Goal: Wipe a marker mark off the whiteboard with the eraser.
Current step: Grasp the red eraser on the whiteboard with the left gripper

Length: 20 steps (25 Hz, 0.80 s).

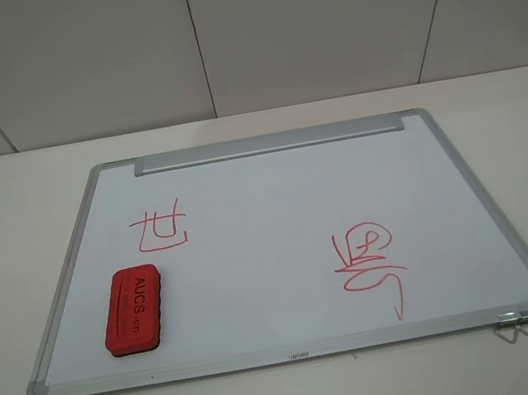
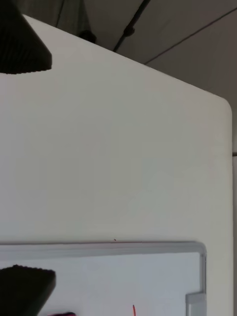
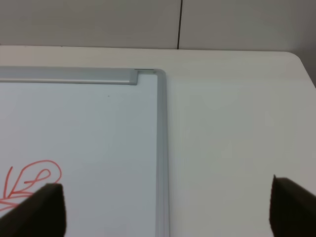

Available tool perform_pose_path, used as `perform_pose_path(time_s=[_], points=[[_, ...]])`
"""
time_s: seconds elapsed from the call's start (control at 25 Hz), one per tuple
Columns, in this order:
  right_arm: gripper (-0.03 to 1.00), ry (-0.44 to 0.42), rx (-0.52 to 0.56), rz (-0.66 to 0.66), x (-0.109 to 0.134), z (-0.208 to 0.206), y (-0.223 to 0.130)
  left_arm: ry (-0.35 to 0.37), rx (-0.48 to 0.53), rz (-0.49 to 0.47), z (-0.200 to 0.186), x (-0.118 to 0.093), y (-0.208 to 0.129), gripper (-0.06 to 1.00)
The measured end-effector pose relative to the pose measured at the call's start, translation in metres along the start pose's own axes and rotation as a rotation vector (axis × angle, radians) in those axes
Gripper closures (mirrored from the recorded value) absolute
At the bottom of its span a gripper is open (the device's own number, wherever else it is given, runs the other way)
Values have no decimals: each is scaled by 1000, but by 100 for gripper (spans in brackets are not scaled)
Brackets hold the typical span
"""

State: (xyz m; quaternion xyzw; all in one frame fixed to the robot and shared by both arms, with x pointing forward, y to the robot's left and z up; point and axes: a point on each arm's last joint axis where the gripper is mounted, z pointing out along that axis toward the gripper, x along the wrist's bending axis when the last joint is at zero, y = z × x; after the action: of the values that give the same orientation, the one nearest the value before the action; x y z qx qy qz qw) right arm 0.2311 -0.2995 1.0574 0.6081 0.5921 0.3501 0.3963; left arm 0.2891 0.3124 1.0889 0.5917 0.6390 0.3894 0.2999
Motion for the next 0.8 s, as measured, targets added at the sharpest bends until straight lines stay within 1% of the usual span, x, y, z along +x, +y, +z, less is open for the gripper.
perform_pose_path(time_s=[0.08, 0.16, 0.28, 0.32, 0.4, 0.48, 0.56, 0.64, 0.72, 0.8], points=[[26, 0, 0, 0, 0, 0, 0, -68, 26, -30, 15, -7, 17, 17], [26, 0, 0, 0, 0, 0, 0, -160, 67, -74, 34, -16, 31, 17], [26, 0, 0, 0, 0, 0, 0, -297, 203, -89, 74, -31, 47, 17], [26, 0, 0, 0, 0, 0, 0, -335, 238, -77, 86, -35, 51, 17], [26, 0, 0, 0, 0, 0, 0, -407, 334, -86, 114, -43, 57, 17], [26, 0, 0, 0, 0, 0, 0, -453, 437, -91, 140, -49, 60, 17], [26, 0, 0, 0, 0, 0, 0, -479, 540, -97, 164, -53, 62, 17], [26, 0, 0, 0, 0, 0, 0, -502, 612, -89, 182, -57, 64, 17], [26, 0, 0, 0, 0, 0, 0, -524, 677, -49, 196, -67, 61, 17], [26, 0, 0, 0, 0, 0, 0, -541, 719, 13, 205, -80, 56, 17]])
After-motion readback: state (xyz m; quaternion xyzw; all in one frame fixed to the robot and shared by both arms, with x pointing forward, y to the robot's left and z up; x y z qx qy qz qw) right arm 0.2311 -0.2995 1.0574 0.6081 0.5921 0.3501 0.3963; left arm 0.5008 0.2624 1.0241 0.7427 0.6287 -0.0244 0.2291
